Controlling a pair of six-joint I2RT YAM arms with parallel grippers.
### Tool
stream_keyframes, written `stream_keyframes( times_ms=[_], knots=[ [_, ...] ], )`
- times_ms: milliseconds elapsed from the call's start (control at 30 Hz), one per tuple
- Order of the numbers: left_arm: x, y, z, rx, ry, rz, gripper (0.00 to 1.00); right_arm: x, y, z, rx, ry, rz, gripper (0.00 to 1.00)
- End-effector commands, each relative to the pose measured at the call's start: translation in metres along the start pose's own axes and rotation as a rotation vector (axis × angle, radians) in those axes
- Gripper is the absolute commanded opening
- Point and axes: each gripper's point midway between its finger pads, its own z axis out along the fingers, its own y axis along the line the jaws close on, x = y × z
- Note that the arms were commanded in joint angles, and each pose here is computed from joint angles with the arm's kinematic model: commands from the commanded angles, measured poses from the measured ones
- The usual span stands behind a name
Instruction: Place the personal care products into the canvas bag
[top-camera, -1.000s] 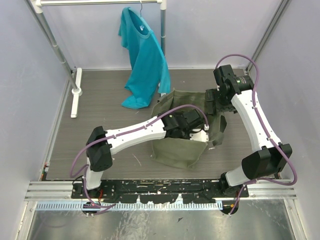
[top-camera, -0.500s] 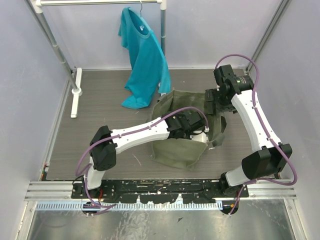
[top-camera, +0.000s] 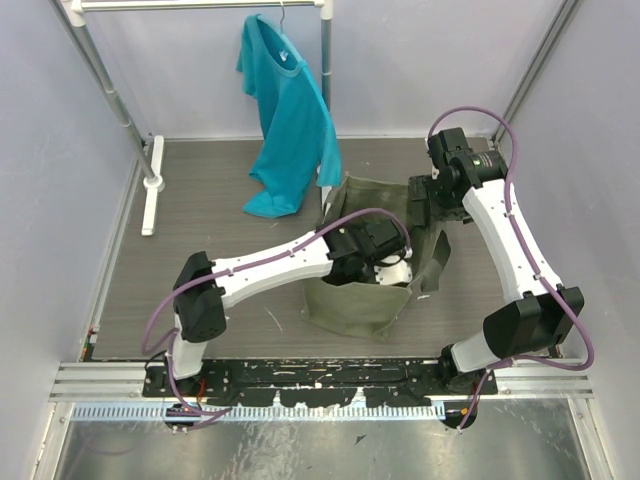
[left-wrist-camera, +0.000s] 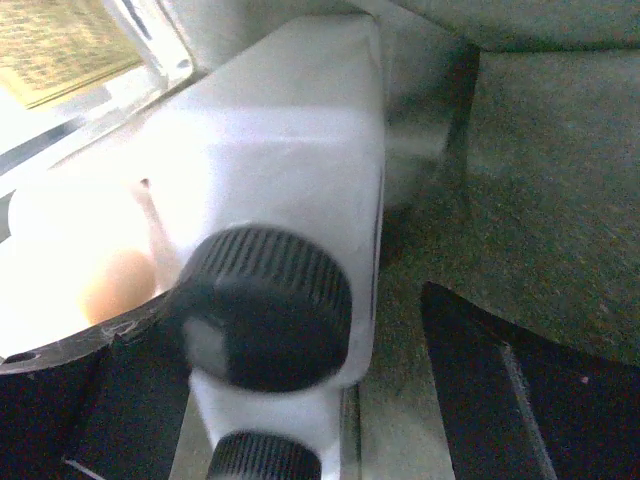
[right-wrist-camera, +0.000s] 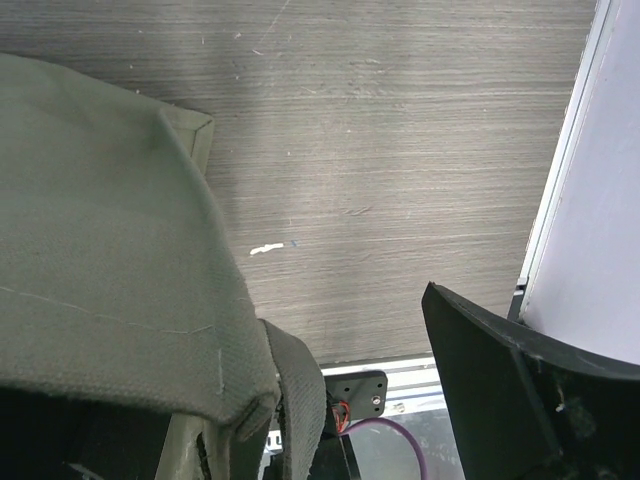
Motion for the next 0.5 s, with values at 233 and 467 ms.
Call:
stream_keyframes(
  times_ms=[233, 467],
  knots=[
    [-0.061, 0.059, -0.135, -0.192, -0.513, -0.229, 0.97, -0.025, 0.012, -0.021, -0.105, -0.141, 0.006, 1.00],
    [-0.062, 0.091, -0.205, -0.251, -0.768, -0.381, 0.98, -0.047, 0.028, -0.047, -0.227, -0.231, 0.013, 1.00]
  ],
)
